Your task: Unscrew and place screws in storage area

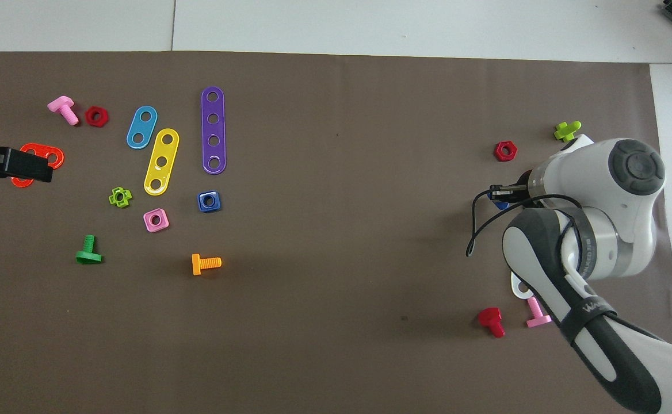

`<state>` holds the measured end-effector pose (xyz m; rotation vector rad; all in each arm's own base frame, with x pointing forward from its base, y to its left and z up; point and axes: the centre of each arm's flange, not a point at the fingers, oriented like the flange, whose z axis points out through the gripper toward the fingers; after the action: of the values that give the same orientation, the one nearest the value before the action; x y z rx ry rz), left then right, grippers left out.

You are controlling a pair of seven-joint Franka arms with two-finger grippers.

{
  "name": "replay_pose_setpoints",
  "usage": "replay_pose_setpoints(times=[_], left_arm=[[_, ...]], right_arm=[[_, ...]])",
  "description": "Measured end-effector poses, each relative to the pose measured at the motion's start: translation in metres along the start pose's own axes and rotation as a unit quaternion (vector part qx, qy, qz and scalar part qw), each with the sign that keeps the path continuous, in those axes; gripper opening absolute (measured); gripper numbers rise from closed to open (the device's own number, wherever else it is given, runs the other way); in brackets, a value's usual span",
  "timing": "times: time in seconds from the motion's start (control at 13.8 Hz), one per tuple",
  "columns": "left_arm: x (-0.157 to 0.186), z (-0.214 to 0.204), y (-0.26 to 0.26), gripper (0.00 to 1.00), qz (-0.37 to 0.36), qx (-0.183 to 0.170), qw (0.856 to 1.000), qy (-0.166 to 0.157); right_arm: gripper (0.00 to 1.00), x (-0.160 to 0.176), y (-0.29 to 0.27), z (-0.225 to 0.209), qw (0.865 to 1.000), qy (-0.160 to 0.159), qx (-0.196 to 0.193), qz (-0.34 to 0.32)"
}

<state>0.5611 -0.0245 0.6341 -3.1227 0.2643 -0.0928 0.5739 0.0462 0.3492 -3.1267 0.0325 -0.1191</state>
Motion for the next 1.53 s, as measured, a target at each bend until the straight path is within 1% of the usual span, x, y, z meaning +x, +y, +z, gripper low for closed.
replay_pose_setpoints(times=[0.22,0.51,0.73,0.95,1.02,1.09,1.24,1.38,1.53], left_arm=[[0.000,0.000,0.000,1.00,0.000,0.000,1.000,0.000],[0.000,0.000,0.000,1.00,0.000,0.000,1.000,0.000],[0.000,0.000,0.000,1.00,0.000,0.000,1.000,0.000],[0.000,0.000,0.000,1.00,0.000,0.000,1.000,0.000],[0.000,0.000,0.000,1.00,0.000,0.000,1.000,0.000],[0.000,0.000,0.000,1.00,0.000,0.000,1.000,0.000],[0.000,0.000,0.000,1.00,0.000,0.000,1.000,0.000],[0.000,0.000,0.000,1.00,0.000,0.000,1.000,0.000],[0.000,0.000,0.000,1.00,0.000,0.000,1.000,0.000]], right_arm=[[0.19,-0.013,0.001,0.020,1.000,0.006,0.003,0.004],[0.19,-0.020,0.004,0.029,1.000,0.002,0.011,0.015],[0.23,-0.021,0.004,0.033,1.000,0.004,0.011,0.016],[0.55,-0.021,0.004,0.034,1.000,0.004,0.011,0.017],[0.67,-0.018,0.004,0.030,1.000,0.009,0.012,0.017],[0.79,-0.013,0.003,0.023,1.000,0.016,0.013,0.017],[0.99,0.000,0.002,0.001,0.999,0.026,0.016,0.017],[1.00,0.016,0.003,-0.035,0.999,0.024,0.019,0.019],[1.00,0.029,0.017,-0.083,0.999,0.017,0.018,0.028]])
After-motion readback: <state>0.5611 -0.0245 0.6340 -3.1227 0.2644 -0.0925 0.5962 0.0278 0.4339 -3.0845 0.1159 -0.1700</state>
